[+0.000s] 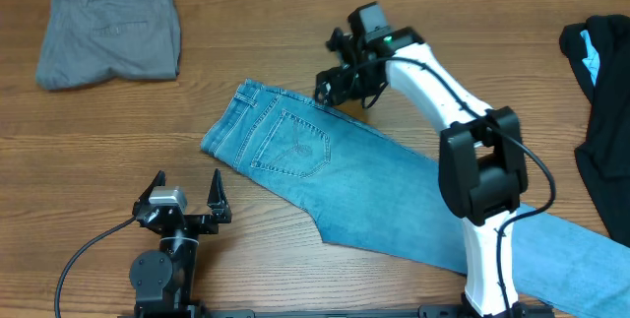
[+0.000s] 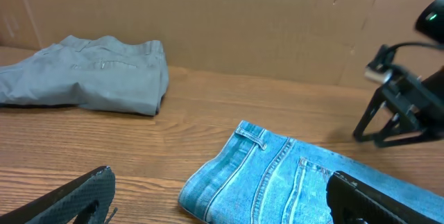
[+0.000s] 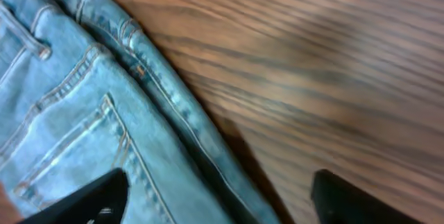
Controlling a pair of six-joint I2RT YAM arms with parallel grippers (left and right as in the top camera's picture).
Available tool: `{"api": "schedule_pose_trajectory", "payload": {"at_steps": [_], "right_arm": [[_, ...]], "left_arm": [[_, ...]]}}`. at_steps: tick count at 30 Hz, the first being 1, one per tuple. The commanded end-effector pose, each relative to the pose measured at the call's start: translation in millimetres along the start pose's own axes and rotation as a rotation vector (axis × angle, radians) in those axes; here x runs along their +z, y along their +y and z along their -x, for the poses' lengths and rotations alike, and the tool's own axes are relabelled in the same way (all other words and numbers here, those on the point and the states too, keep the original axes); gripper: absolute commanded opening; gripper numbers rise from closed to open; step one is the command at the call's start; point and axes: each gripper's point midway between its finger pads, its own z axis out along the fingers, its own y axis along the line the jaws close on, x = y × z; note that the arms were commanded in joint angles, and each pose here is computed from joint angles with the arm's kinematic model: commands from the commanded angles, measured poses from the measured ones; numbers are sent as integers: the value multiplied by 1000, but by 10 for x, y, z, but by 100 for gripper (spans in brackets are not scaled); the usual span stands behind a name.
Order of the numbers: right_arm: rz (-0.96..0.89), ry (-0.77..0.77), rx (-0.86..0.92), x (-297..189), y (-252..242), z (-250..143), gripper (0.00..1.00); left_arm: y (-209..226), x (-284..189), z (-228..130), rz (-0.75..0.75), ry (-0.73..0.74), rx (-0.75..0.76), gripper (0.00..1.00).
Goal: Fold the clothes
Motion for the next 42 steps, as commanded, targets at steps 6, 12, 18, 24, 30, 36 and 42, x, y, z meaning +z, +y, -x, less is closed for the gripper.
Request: {"api": "schedule_pose_trajectory", "payload": {"at_steps": [6, 12, 18, 24, 30, 36, 42], "right_arm": [[24, 45, -65, 449, 125, -177, 82], [122, 68, -127, 545, 580, -259, 35], [153, 114, -237, 681, 1062, -455, 7], [102, 111, -491, 662, 1345, -455, 7], [28, -16, -355, 375, 1178, 76, 73], [-52, -114, 10, -329, 535, 562, 74], [-211, -192, 397, -1192, -242, 599, 75]], "left_arm": [[-33, -2, -4, -16, -3, 12, 100], [-33, -2, -4, -16, -3, 12, 100], [-33, -2, -4, -16, -3, 12, 100], [-33, -2, -4, -16, -3, 12, 100], [-32, -2, -4, -16, -3, 12, 100], [-32, -2, -4, -16, -3, 12, 100], [-32, -2, -4, -16, -3, 12, 100]]}}
